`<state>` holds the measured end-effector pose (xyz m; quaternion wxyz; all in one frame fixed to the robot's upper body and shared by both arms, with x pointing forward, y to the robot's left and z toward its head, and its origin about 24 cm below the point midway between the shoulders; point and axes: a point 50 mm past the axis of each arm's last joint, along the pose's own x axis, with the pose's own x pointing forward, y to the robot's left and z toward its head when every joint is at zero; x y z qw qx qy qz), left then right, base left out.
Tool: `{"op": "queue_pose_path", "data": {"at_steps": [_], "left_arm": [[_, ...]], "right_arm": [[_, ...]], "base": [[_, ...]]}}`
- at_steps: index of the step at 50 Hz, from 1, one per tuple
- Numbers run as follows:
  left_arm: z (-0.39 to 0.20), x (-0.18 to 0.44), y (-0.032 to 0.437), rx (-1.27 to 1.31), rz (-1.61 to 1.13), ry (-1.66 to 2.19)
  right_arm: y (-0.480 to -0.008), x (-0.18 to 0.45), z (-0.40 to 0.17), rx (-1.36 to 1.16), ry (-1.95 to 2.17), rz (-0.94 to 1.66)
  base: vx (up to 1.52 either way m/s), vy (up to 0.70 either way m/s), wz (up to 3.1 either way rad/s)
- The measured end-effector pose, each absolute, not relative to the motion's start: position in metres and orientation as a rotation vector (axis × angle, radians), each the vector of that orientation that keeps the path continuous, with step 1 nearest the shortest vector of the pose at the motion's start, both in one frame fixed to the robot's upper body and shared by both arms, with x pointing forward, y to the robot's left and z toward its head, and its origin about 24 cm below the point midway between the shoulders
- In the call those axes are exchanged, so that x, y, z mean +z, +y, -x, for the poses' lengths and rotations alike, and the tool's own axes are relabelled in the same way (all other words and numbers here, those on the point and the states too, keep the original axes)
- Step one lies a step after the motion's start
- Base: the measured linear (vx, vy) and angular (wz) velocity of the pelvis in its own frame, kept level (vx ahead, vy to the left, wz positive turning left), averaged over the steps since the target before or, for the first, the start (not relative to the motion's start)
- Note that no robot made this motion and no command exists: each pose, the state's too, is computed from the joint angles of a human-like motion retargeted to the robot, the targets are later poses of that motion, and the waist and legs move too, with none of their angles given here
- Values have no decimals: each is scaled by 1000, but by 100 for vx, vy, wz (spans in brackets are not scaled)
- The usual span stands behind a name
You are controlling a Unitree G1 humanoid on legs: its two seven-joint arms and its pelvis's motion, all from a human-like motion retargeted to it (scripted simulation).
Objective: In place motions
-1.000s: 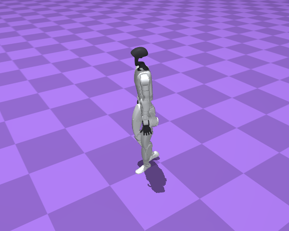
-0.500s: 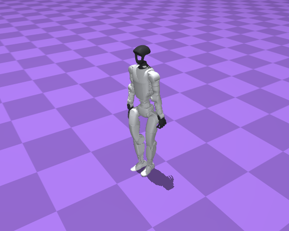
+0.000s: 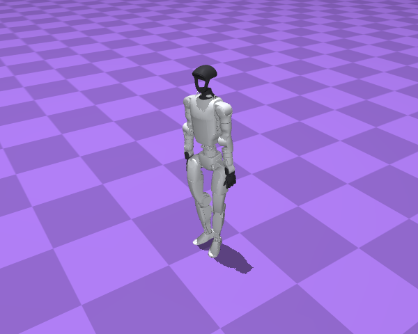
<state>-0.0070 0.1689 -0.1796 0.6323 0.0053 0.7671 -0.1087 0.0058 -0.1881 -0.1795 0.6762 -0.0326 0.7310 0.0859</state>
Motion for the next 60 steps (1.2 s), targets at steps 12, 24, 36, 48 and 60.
{"op": "queue_pose_path", "data": {"at_steps": [12, 24, 36, 48, 60], "left_arm": [[11, -179, 164, -273, 14, 1773], [7, -179, 166, -314, -34, 1762], [12, -179, 165, -292, -12, 1776], [13, -179, 165, -286, -2, 1779], [11, -179, 165, -285, -6, 1772]], "right_arm": [[-180, -180, -27, 252, 1559, 62], [-171, -179, -34, 363, 1545, 54], [-178, -179, -22, 330, 1589, 36], [-178, -179, -19, 320, 1597, 18], [-176, -179, -24, 355, 1595, 51]], "base": [[-3, 0, 75], [0, 0, 4], [0, 1, 7], [1, 0, -17], [0, 1, -16]]}}
